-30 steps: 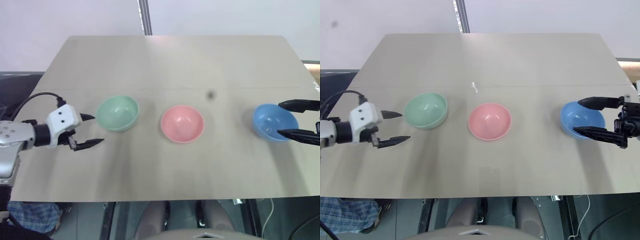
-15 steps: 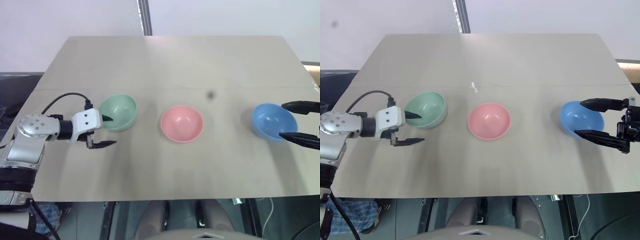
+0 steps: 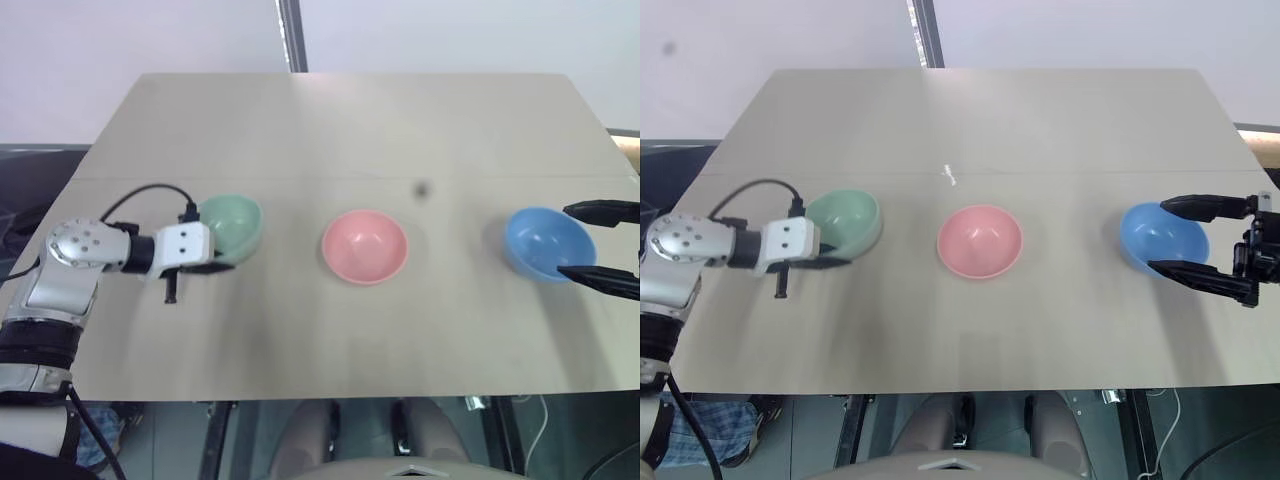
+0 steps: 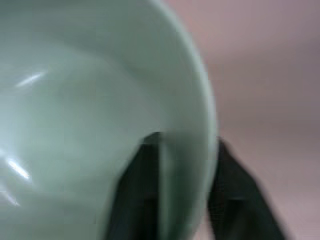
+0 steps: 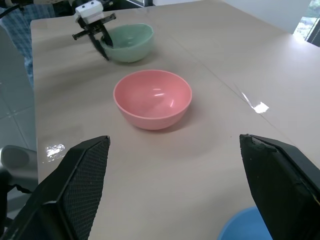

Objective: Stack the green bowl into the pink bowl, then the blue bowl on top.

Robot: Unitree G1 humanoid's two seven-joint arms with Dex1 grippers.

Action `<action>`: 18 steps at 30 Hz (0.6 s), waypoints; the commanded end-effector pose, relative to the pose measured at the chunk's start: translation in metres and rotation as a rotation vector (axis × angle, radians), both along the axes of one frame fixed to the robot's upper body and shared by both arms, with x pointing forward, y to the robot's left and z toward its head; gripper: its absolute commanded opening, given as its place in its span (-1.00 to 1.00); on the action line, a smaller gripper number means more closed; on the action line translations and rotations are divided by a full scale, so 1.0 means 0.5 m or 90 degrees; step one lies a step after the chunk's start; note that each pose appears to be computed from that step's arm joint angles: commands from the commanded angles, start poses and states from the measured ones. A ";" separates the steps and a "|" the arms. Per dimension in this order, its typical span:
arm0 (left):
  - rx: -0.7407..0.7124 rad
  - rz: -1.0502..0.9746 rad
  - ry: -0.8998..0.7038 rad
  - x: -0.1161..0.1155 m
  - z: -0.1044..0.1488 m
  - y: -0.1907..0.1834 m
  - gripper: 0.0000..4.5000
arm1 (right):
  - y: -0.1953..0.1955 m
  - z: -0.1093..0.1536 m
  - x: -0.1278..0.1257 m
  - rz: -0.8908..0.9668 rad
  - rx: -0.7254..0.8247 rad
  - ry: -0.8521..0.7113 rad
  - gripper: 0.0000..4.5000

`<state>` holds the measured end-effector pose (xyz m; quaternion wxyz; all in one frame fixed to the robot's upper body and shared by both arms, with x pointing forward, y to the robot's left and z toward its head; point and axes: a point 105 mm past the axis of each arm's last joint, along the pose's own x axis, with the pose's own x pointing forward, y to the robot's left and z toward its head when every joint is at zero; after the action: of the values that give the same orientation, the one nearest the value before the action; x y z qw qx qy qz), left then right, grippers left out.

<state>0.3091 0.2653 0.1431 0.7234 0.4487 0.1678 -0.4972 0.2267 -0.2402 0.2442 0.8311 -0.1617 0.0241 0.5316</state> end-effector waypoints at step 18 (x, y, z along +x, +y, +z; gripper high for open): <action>0.045 -0.259 -0.137 -0.001 0.155 -0.095 -0.97 | -0.001 0.009 0.001 -0.001 -0.002 -0.027 1.00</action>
<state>0.3112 0.2284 0.1998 0.6349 0.5192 0.0588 -0.5691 0.2281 -0.2414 0.2430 0.8325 -0.1647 0.0224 0.5285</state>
